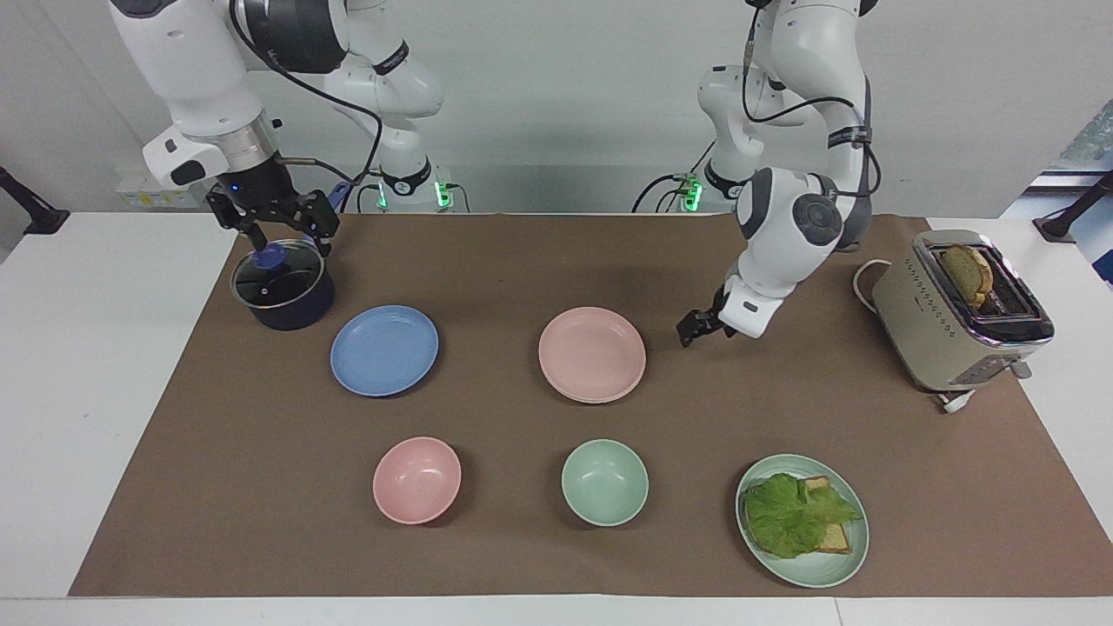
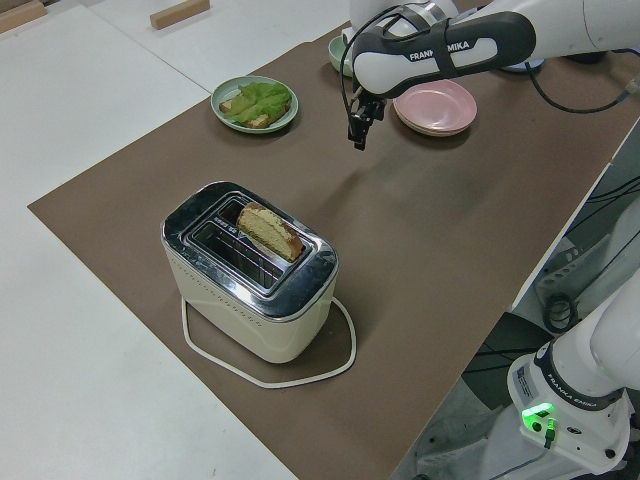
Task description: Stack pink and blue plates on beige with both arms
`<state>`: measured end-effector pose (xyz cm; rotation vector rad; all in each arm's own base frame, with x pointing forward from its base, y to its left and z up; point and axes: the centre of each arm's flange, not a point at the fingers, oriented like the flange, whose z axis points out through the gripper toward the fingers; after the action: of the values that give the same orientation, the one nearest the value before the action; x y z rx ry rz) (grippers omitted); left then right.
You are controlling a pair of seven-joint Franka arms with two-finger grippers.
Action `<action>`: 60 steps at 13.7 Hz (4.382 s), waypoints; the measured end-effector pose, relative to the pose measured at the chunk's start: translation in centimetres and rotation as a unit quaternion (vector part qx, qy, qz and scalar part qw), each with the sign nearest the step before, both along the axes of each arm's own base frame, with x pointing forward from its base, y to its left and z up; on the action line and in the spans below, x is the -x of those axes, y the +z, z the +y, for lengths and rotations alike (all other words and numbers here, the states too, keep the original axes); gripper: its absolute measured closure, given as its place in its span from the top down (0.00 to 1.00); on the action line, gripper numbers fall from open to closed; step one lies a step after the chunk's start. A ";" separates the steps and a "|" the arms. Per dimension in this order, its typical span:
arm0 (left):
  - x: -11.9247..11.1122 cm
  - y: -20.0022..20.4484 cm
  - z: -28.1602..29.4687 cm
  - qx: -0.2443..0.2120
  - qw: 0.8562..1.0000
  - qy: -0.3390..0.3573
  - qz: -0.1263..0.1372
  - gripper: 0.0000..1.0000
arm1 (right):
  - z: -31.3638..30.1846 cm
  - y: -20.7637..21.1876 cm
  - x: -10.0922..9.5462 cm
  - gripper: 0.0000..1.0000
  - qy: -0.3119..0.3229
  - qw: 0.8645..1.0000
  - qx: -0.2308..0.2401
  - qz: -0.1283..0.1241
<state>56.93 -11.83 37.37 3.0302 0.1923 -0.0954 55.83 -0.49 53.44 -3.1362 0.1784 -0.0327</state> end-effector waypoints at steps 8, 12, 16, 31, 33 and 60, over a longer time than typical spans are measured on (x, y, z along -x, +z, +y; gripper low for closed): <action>-2.3 9.4 10.0 -0.035 0.995 -0.092 -0.029 1.00 | -6.3 -16.6 2.1 0.96 0.014 0.998 -0.059 0.015; -2.0 16.8 10.5 -0.048 0.993 -0.102 -0.043 1.00 | -6.4 -20.2 2.0 0.88 0.013 0.997 -0.076 0.032; -2.3 19.8 10.6 -0.051 0.992 -0.101 -0.060 1.00 | -7.6 -23.7 2.4 0.82 0.033 0.994 -0.103 0.029; -2.4 20.4 10.7 -0.051 0.992 -0.100 -0.062 1.00 | -6.5 -21.0 2.9 0.04 0.023 0.986 -0.159 0.037; -2.4 20.4 10.7 -0.051 0.992 -0.100 -0.062 1.00 | -3.2 -18.8 2.3 0.04 0.041 0.984 -0.174 0.023; -2.4 20.4 10.7 -0.051 0.992 -0.100 -0.061 1.00 | 28.3 -19.5 1.0 0.19 -0.017 0.990 -0.129 0.053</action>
<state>59.31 -1.10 57.78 3.1349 -0.1199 0.0872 54.82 27.79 33.94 -2.8778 0.2185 0.1445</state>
